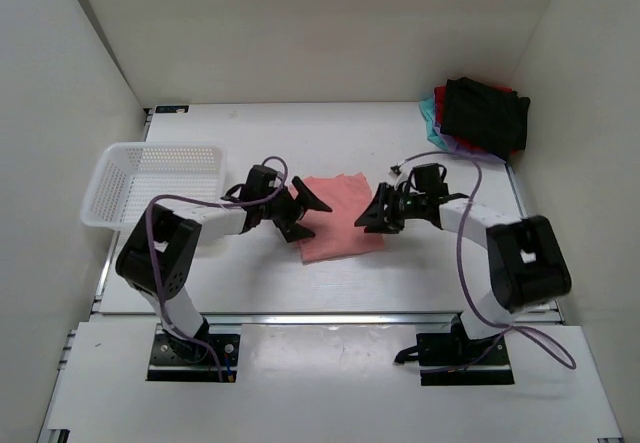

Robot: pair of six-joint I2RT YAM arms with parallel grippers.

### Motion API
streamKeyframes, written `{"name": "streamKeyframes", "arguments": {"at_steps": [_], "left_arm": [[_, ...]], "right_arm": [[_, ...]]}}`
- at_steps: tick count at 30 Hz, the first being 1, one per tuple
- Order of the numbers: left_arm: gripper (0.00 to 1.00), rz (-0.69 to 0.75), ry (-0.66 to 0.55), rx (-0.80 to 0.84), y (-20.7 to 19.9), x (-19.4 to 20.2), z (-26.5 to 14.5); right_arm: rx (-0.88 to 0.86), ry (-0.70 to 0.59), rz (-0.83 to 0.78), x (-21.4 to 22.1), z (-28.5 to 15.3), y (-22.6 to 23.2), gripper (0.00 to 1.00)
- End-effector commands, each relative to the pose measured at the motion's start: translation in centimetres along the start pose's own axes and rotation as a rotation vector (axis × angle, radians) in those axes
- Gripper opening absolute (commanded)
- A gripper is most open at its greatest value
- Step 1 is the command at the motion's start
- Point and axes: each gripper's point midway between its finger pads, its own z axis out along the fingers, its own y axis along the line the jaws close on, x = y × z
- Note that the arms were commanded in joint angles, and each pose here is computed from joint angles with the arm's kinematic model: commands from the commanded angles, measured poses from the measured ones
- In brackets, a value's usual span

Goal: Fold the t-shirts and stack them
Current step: Smooth out wrinkles on the folded tshirt, then put the neatly folded tshirt into the corner of the board with the right arm

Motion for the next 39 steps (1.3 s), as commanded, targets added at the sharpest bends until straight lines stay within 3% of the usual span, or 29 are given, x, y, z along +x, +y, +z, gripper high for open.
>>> {"name": "streamKeyframes", "arguments": {"at_steps": [1, 3, 6, 10, 13, 15, 22, 29, 32, 34, 36, 38, 39], "left_arm": [[0.98, 0.107, -0.036, 0.137, -6.7, 0.1, -3.2], [0.99, 0.073, -0.035, 0.188, -7.6, 0.2, -3.7], [0.98, 0.019, -0.028, 0.216, -7.1, -0.3, -3.0], [0.99, 0.007, -0.066, 0.101, -2.9, -2.3, -0.9], [0.99, -0.004, -0.097, 0.011, 0.2, -3.4, 0.3], [0.99, -0.01, -0.114, -0.035, 1.8, -3.9, 0.8], [0.99, -0.059, -0.088, -0.121, 5.9, -3.7, 1.7], [0.99, -0.066, -0.091, -0.144, 6.9, -4.3, 1.8], [0.99, -0.074, -0.084, -0.135, 6.9, -4.3, 1.8], [0.98, -0.067, -0.088, -0.125, 6.6, -4.4, 1.7], [0.99, -0.072, -0.087, -0.134, 6.9, -4.5, 1.8], [0.99, -0.066, -0.085, -0.11, 6.4, -4.5, 1.8], [0.99, -0.069, -0.087, -0.108, 6.5, -4.5, 1.7]], "right_arm": [[-0.074, -0.144, -0.167, -2.9, -3.5, 3.7, 0.51], [-0.047, -0.194, -0.179, -3.5, -4.5, 2.8, 0.77], [0.04, -0.217, -0.189, -4.0, -4.7, -0.2, 1.0], [0.205, -0.204, -0.204, -5.0, -4.1, -4.0, 0.99], [0.365, -0.233, -0.219, -7.2, -4.0, -5.6, 0.99], [0.381, -0.23, -0.253, -8.7, -3.2, -5.1, 1.0], [0.287, -0.164, -0.251, -10.6, 0.8, -4.4, 1.0], [0.153, 0.022, -0.168, -7.3, 5.0, -4.8, 0.99], [0.173, 0.079, -0.183, -5.1, 6.0, -4.7, 1.0], [0.177, 0.093, -0.201, -4.0, 6.2, -4.6, 0.96], [0.166, 0.11, -0.21, -2.9, 6.6, -4.3, 0.8], [0.153, 0.124, -0.177, -2.7, 7.1, -4.4, 0.32], [0.137, 0.144, -0.167, -2.3, 7.4, -4.2, 0.26]]}}
